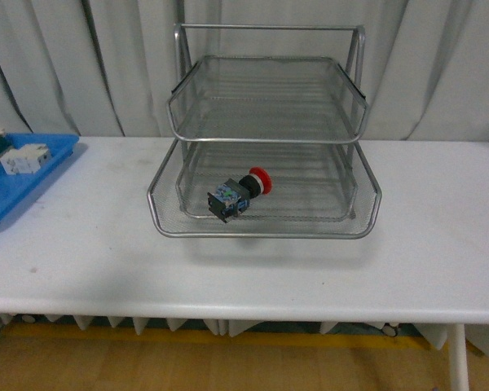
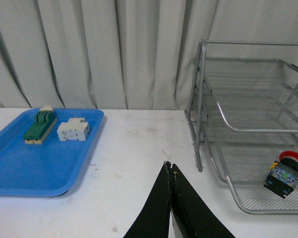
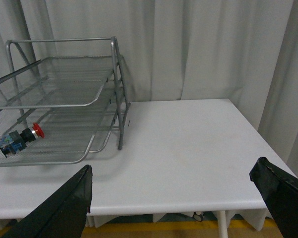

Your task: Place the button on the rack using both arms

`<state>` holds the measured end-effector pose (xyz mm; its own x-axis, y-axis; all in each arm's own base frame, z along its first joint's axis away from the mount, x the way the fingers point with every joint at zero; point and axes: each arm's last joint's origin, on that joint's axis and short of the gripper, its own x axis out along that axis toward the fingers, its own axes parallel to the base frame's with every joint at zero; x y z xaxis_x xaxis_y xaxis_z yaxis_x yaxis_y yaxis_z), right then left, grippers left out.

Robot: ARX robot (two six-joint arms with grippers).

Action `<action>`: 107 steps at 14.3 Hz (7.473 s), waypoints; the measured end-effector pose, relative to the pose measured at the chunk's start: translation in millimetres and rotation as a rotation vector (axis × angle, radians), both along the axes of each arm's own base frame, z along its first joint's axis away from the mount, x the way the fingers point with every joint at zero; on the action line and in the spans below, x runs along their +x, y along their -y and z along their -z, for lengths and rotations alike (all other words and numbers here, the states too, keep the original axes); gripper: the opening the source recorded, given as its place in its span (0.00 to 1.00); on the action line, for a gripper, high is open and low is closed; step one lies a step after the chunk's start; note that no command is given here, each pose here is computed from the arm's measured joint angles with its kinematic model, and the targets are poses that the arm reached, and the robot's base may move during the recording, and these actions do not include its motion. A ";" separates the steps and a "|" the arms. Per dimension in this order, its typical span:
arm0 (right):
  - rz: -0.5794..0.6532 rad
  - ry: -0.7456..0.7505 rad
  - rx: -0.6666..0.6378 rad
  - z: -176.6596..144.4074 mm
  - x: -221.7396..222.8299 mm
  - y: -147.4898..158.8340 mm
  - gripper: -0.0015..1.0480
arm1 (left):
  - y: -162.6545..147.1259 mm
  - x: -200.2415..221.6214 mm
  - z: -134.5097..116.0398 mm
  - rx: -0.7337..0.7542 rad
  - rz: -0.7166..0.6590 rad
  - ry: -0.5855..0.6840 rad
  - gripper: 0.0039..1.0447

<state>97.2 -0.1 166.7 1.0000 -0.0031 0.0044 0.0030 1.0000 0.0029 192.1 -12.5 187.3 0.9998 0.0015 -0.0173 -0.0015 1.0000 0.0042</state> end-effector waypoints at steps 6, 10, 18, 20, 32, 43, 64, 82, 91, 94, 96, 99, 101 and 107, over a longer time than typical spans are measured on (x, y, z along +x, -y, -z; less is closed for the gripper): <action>0.000 0.000 0.000 0.0 0.0 0.0 0.94 | -12.3 -36.0 11.1 -0.001 0.002 0.009 0.01; 0.000 0.000 0.000 0.0 0.0 0.0 0.94 | -12.4 -49.3 24.6 -0.001 0.002 0.000 0.01; 0.000 0.000 0.000 0.0 0.0 0.0 0.94 | -12.4 -69.5 17.4 -0.001 0.002 0.032 0.01; 0.000 0.000 0.000 0.0 0.0 0.0 0.94 | -12.4 -73.3 18.0 -0.001 0.002 0.025 0.01; 0.000 0.000 0.000 0.0 0.0 0.0 0.94 | -12.4 -94.6 22.0 -0.001 0.002 0.012 0.01; -0.050 -0.348 0.066 -26.8 20.3 -2.0 0.94 | -12.4 -94.7 21.5 -0.002 0.002 0.018 0.94; -0.055 -0.958 0.065 52.6 309.3 -228.9 0.02 | -12.4 -94.7 21.5 -0.002 0.002 0.018 0.94; -0.003 -0.004 0.013 2.0 124.0 -50.8 0.02 | -12.4 -94.7 21.5 -0.002 0.002 0.018 0.94; 0.000 -0.017 0.003 3.7 58.4 -11.1 0.02 | -12.4 -94.7 21.5 -0.002 0.002 0.018 0.94; 0.006 -0.014 0.003 3.0 45.7 0.8 0.02 | -12.4 -94.7 21.5 -0.002 0.002 0.018 0.94; 0.000 -0.005 0.003 0.4 38.7 0.0 0.02 | -12.4 -94.7 21.5 -0.002 0.002 0.017 0.94; 0.000 0.004 0.003 -2.4 30.0 0.0 0.02 | -12.4 -94.7 21.5 -0.002 0.002 0.018 0.94; 0.000 0.005 0.003 -3.1 24.9 0.0 0.02 | -12.4 -94.7 21.5 -0.003 0.002 0.018 0.94; 0.000 0.010 0.003 -3.6 14.4 0.0 0.02 | -12.4 -94.7 21.5 -0.002 0.002 0.018 0.94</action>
